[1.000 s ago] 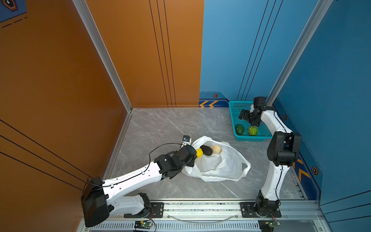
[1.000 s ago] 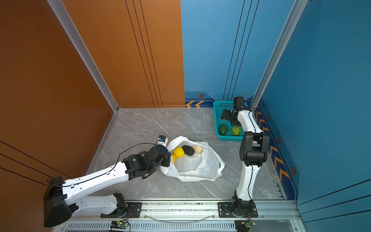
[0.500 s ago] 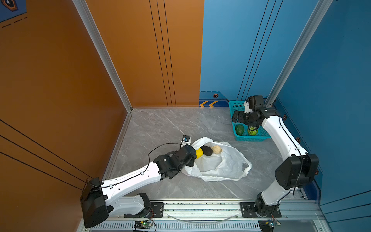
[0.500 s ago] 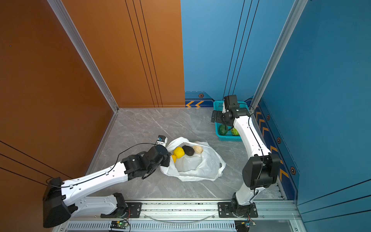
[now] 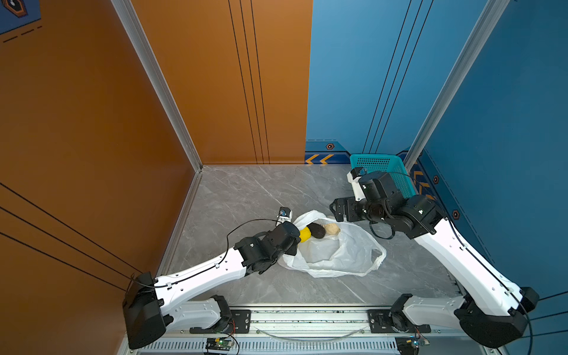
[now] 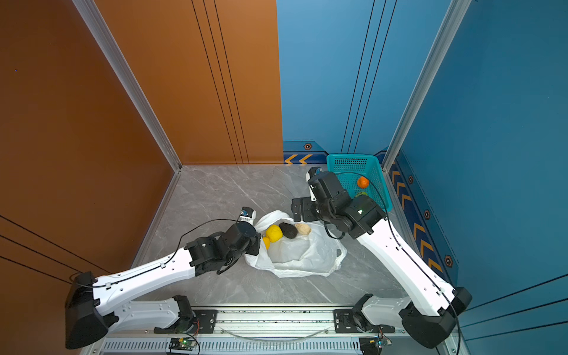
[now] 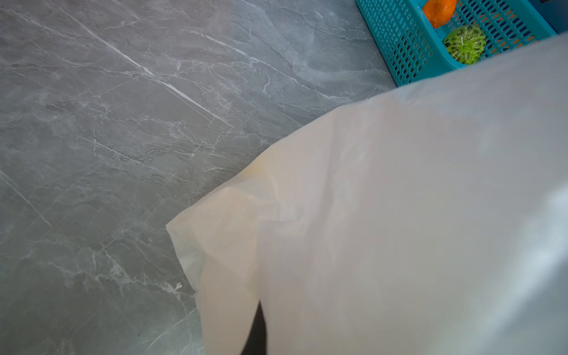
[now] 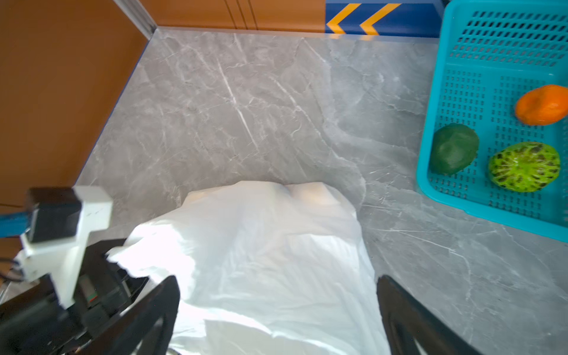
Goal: Untie the knot of the plastic bag and take out the fruit
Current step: 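Move the right gripper back into the bag above the remaining fruits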
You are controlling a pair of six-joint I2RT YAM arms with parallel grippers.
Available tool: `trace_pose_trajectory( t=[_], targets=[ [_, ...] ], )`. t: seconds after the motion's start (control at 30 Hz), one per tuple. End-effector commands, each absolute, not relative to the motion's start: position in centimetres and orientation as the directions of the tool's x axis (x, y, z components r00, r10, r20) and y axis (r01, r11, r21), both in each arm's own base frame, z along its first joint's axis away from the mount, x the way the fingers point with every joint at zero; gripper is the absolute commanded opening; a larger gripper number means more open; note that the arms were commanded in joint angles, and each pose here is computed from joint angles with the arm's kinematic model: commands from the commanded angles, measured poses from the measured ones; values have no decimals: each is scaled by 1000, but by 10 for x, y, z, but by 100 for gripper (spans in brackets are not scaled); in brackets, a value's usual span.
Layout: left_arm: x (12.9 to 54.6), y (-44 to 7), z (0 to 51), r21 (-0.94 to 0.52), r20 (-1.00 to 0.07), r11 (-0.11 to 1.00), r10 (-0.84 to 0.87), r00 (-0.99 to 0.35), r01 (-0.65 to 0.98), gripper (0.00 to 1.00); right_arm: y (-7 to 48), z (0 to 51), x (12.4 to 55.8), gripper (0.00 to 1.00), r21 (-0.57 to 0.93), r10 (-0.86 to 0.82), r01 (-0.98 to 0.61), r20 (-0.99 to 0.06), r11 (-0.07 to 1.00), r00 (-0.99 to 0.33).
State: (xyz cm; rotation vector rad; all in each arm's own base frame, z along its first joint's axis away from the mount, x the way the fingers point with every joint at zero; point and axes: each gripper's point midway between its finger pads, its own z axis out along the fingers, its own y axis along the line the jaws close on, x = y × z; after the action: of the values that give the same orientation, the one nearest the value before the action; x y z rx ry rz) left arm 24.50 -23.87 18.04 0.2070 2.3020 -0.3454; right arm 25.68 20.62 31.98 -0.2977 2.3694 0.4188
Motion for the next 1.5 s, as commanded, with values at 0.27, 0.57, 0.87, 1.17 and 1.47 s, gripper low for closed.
trace_pose_trajectory(
  t=[0.27,0.57,0.87,1.17,1.47],
  targets=[
    [249,-234,187,-159,-740,957,49,-671,245,0,242,279,188,100,261,-150,-382,-619,886,-771],
    [252,-235,193,-168,-743,955,41,-668,246,0,255,201,178,99,174,-250,-416,-577,893,-778],
    [253,-236,191,-170,-736,953,46,-676,250,0,269,142,182,98,122,-300,-416,-518,901,-801],
    [250,-236,197,-181,-743,949,40,-668,258,0,278,95,206,96,92,-295,-359,-406,929,-865],
    [245,-239,189,-191,-718,944,54,-694,271,0,283,84,239,94,135,-105,-174,-408,975,-907]
  ],
)
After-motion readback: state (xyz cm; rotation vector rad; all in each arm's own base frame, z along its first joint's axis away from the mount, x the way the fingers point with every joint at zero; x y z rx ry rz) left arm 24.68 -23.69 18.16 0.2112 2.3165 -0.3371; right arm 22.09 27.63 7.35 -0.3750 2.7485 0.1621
